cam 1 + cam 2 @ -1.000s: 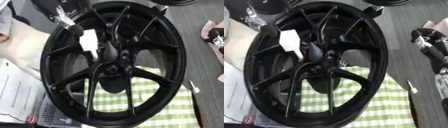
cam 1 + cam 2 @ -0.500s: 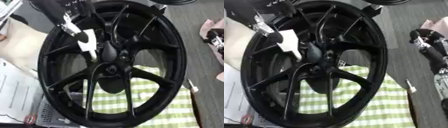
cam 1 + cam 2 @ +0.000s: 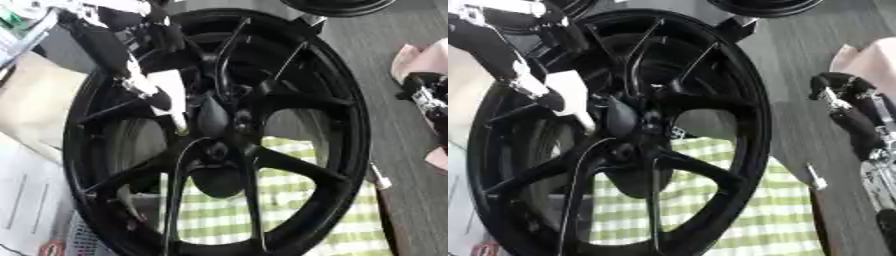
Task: Pull the pin out of the wheel hub.
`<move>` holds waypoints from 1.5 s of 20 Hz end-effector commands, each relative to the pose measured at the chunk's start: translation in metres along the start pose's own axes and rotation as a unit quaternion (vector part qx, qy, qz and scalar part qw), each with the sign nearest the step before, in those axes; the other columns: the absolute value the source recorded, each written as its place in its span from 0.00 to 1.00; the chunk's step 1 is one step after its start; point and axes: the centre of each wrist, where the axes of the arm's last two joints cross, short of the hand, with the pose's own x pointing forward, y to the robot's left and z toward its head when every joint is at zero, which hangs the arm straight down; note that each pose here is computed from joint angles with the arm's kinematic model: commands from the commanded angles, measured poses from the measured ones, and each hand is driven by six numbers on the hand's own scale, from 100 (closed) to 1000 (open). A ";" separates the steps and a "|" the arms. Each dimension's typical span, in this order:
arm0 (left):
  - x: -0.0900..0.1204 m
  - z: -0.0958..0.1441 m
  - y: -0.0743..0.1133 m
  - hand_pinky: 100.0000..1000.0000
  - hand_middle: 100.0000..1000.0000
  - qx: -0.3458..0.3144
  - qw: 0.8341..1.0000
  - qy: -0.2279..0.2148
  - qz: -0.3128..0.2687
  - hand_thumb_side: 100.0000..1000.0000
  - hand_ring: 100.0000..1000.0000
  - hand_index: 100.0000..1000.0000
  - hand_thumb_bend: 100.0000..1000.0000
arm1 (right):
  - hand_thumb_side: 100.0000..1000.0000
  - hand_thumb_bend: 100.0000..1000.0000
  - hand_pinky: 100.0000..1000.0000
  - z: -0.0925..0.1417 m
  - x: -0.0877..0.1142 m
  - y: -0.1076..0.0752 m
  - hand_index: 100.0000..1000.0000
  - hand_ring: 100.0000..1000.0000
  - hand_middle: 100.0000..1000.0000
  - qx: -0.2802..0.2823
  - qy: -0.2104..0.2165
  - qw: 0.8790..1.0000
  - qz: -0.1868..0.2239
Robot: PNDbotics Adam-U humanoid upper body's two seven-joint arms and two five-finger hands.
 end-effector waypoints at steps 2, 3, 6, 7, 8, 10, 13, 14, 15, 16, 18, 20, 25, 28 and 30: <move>0.008 0.005 0.011 0.79 0.62 0.015 1.000 0.012 -0.022 0.29 0.75 0.77 0.69 | 0.35 0.29 0.89 -0.003 0.009 -0.002 0.69 0.62 0.56 0.003 -0.016 1.000 0.005; 0.009 0.005 0.011 0.78 0.61 0.017 0.999 0.010 -0.026 0.28 0.75 0.77 0.68 | 0.35 0.29 0.89 -0.003 0.009 -0.001 0.69 0.62 0.56 0.002 -0.015 1.000 0.005; 0.015 0.004 0.012 0.77 0.59 0.018 0.999 0.002 -0.038 0.23 0.73 0.75 0.64 | 0.35 0.29 0.89 -0.003 0.008 -0.001 0.69 0.62 0.56 0.002 -0.014 1.000 0.005; 0.016 0.005 0.011 0.77 0.58 0.016 0.999 0.000 -0.043 0.21 0.73 0.74 0.62 | 0.35 0.29 0.89 -0.003 0.008 -0.001 0.69 0.62 0.56 0.001 -0.014 1.000 0.005; 0.017 0.005 0.011 0.77 0.56 0.014 0.999 0.000 -0.048 0.18 0.71 0.72 0.58 | 0.36 0.29 0.89 -0.003 0.008 -0.002 0.69 0.62 0.56 0.000 -0.014 1.000 0.005; 0.018 0.005 0.008 0.75 0.52 0.002 0.998 0.006 -0.061 0.15 0.67 0.68 0.53 | 0.36 0.29 0.89 -0.003 0.008 -0.002 0.69 0.62 0.56 -0.003 -0.014 1.000 0.005; 0.016 0.001 0.003 0.72 0.44 -0.008 0.997 0.017 -0.072 0.11 0.62 0.60 0.40 | 0.36 0.29 0.89 -0.003 0.008 -0.003 0.69 0.62 0.56 -0.007 -0.015 1.000 0.003; 0.016 0.000 0.003 0.71 0.42 -0.009 0.997 0.020 -0.073 0.11 0.60 0.58 0.38 | 0.36 0.29 0.89 -0.003 0.008 -0.003 0.69 0.62 0.56 -0.008 -0.015 1.000 0.003; 0.015 0.000 0.002 0.71 0.40 -0.010 0.997 0.022 -0.074 0.10 0.59 0.55 0.36 | 0.36 0.29 0.89 -0.003 0.008 -0.003 0.69 0.62 0.56 -0.009 -0.015 1.000 0.003; 0.015 0.000 0.001 0.71 0.36 -0.011 0.997 0.023 -0.074 0.09 0.58 0.51 0.31 | 0.36 0.29 0.89 -0.003 0.008 -0.003 0.69 0.62 0.56 -0.009 -0.015 1.000 0.003; 0.015 0.002 0.002 0.70 0.32 -0.007 0.997 0.024 -0.073 0.09 0.56 0.47 0.30 | 0.36 0.29 0.89 -0.002 0.008 -0.004 0.69 0.62 0.56 -0.010 -0.014 1.000 0.003; 0.016 0.007 0.004 0.69 0.29 -0.001 0.997 0.023 -0.072 0.09 0.55 0.43 0.28 | 0.36 0.29 0.89 -0.002 0.007 -0.003 0.69 0.62 0.56 -0.009 -0.013 1.000 0.003; 0.020 0.024 0.010 0.69 0.24 0.021 0.997 0.016 -0.078 0.08 0.53 0.39 0.28 | 0.36 0.29 0.89 -0.002 0.008 -0.004 0.69 0.62 0.56 -0.007 -0.013 1.000 0.005; 0.022 0.045 0.018 0.69 0.23 0.053 0.995 0.012 -0.084 0.07 0.52 0.37 0.31 | 0.36 0.29 0.89 -0.001 0.007 -0.005 0.69 0.62 0.56 -0.007 -0.011 1.000 0.005; 0.021 0.065 0.026 0.68 0.21 0.093 0.992 0.012 -0.080 0.08 0.52 0.36 0.34 | 0.36 0.29 0.89 -0.001 0.006 -0.005 0.69 0.62 0.56 -0.009 -0.011 1.000 0.005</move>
